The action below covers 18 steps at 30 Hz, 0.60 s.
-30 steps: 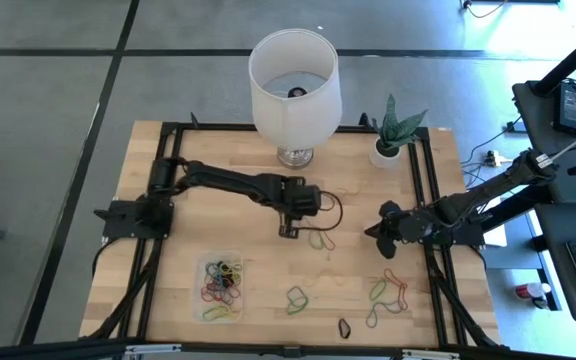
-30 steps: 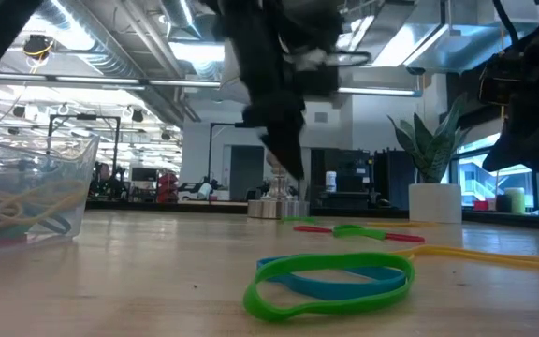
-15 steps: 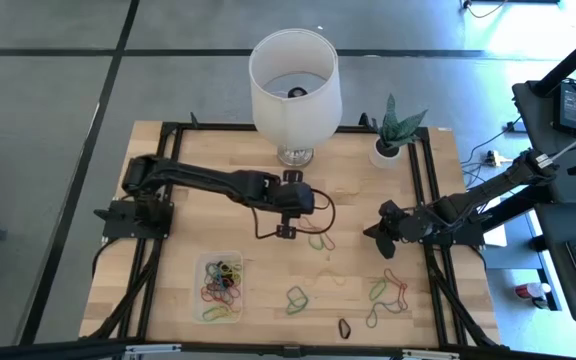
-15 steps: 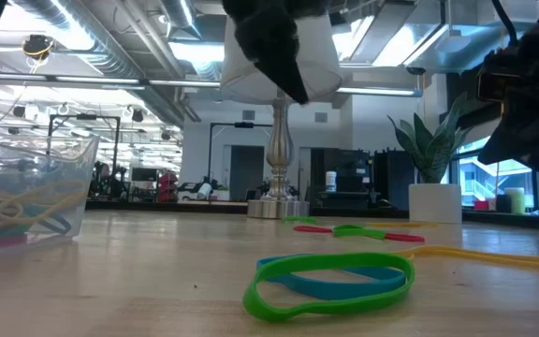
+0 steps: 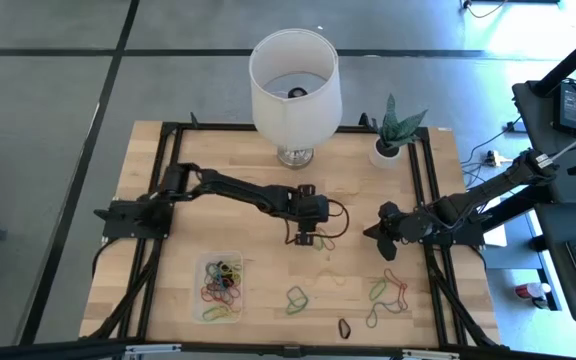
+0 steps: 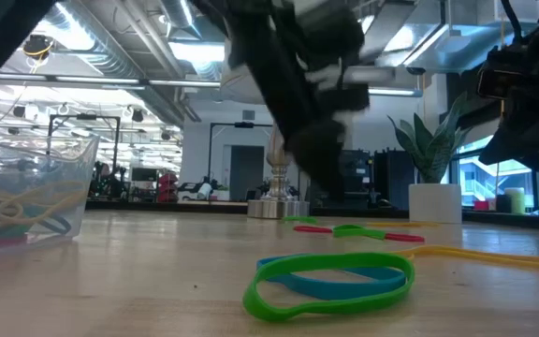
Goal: Pick and place rubber bands into bin
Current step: Put the red rubber band into the transparent bin
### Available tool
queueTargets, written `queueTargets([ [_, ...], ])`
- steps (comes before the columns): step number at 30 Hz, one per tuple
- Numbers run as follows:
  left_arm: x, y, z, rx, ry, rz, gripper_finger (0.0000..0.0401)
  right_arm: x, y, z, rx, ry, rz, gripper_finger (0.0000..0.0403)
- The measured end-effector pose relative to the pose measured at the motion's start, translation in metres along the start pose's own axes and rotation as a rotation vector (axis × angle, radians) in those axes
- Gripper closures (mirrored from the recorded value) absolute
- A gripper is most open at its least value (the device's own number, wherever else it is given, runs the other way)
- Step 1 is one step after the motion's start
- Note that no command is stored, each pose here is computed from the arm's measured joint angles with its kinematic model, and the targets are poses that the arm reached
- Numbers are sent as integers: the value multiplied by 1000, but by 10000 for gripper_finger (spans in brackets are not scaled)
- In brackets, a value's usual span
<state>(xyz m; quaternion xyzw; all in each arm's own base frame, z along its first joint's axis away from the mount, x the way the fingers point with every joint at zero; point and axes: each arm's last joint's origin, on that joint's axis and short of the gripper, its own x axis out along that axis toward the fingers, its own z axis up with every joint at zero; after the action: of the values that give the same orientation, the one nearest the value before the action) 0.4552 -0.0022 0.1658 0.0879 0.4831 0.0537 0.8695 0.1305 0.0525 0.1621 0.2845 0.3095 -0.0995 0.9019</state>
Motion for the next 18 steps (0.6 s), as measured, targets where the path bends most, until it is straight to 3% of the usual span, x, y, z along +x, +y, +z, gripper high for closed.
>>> queueTargets([
  [4,27,-4,-12,-33,54,-18,235,0,0,-1,-46,15,6,393],
  [8,41,-6,-17,-89,80,-101,241,0,0,-1,-97,35,22,393],
  [13,48,-17,-22,-173,113,-128,302,0,0,-2,-165,38,27,393],
  [18,44,-32,-21,-157,114,-96,388,0,0,-2,-227,37,28,393],
])
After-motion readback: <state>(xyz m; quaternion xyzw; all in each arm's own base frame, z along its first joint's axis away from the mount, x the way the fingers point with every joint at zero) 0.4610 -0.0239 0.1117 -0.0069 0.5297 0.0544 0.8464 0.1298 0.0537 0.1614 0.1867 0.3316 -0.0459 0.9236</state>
